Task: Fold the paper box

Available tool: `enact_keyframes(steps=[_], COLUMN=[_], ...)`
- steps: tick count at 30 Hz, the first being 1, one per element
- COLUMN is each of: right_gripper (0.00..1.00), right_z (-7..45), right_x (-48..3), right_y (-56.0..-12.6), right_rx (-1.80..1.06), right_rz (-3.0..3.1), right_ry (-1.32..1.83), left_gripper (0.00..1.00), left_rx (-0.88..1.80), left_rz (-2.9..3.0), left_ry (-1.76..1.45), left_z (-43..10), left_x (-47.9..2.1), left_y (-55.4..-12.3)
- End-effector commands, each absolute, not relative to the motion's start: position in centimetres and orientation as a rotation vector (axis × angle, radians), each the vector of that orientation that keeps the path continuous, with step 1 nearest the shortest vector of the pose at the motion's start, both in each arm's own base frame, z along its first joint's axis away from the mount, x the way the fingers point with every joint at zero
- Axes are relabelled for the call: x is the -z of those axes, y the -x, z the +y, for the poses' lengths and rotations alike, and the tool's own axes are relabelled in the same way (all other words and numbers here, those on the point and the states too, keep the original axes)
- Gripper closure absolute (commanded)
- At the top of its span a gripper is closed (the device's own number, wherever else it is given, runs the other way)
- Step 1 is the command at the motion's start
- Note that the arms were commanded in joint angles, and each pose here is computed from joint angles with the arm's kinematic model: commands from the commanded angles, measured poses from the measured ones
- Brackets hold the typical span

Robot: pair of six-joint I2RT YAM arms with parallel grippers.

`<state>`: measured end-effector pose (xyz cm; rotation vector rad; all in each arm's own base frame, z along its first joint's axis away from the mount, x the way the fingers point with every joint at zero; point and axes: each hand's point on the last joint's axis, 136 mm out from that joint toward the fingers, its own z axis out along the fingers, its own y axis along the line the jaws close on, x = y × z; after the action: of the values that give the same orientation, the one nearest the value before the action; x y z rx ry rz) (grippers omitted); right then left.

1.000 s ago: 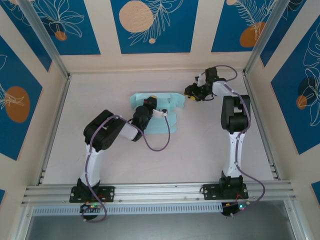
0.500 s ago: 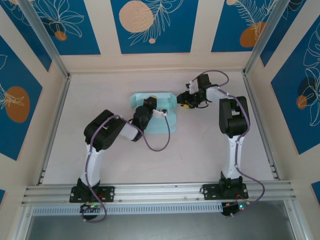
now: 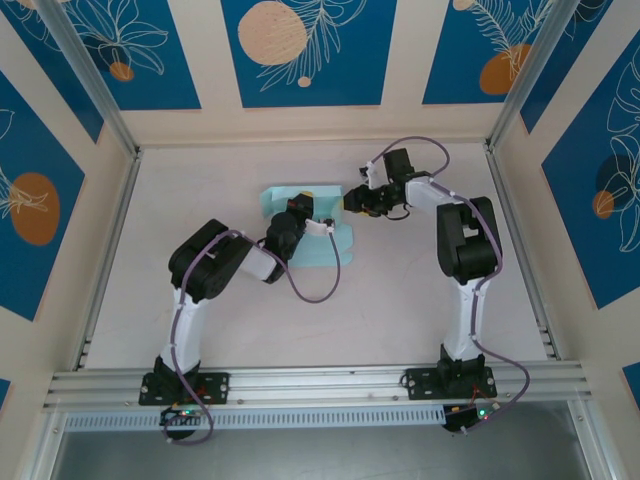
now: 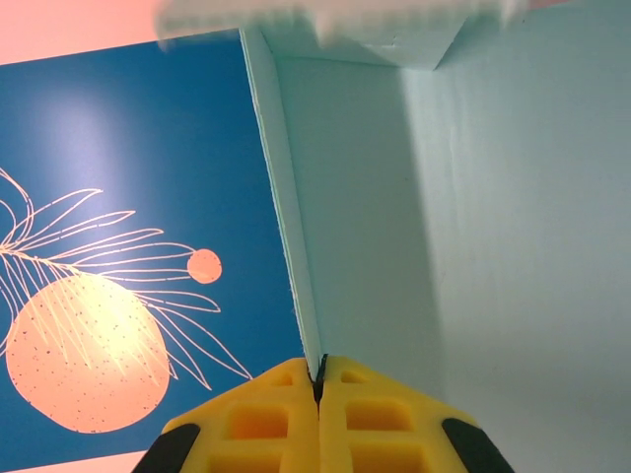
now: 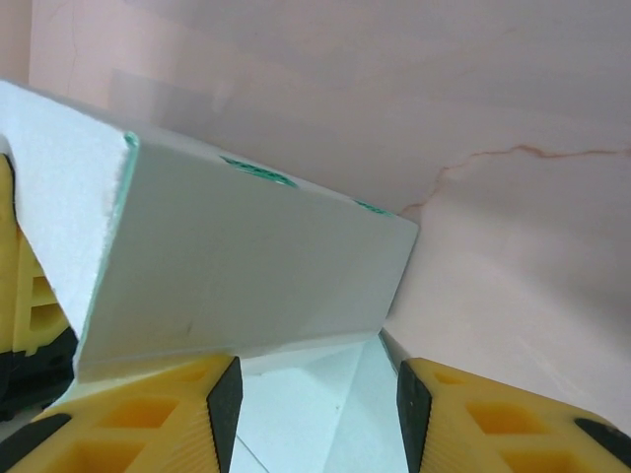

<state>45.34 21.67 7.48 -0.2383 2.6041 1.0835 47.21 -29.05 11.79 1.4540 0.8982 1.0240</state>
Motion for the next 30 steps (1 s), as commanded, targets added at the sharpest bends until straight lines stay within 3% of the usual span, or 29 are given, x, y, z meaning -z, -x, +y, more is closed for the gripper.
enact_keyframes(steps=[1,11,17,22,30], right_gripper=[0.51,0.51,0.57,0.47,0.47], right_z=[23.3,25.0,25.1,24.8,23.9], right_x=[-8.6,-9.1,-9.1,-9.3,-10.2], right_y=[-44.7,-45.1,-46.2,-47.0,-48.4], right_rx=[-1.086,-0.998,-0.849,-0.724,-0.613], right_rz=[2.548,2.423,2.372,2.323,2.261], right_ry=[0.357,0.479,0.503,0.526,0.542], left_gripper=[1.00,1.00,1.00,1.00,1.00], left_rx=[-1.001,-0.972,-0.958,-0.950,-0.947], left_rz=[0.902,0.903,0.899,0.896,0.897], left_ry=[-1.602,-1.631,-1.639,-1.637,-1.641], left_z=[-29.4,-29.5,-29.6,-29.7,-29.6], left_x=[-7.5,-7.4,-7.3,-7.5,-7.6], left_y=[-46.5,-46.2,-46.0,-46.0,-46.2])
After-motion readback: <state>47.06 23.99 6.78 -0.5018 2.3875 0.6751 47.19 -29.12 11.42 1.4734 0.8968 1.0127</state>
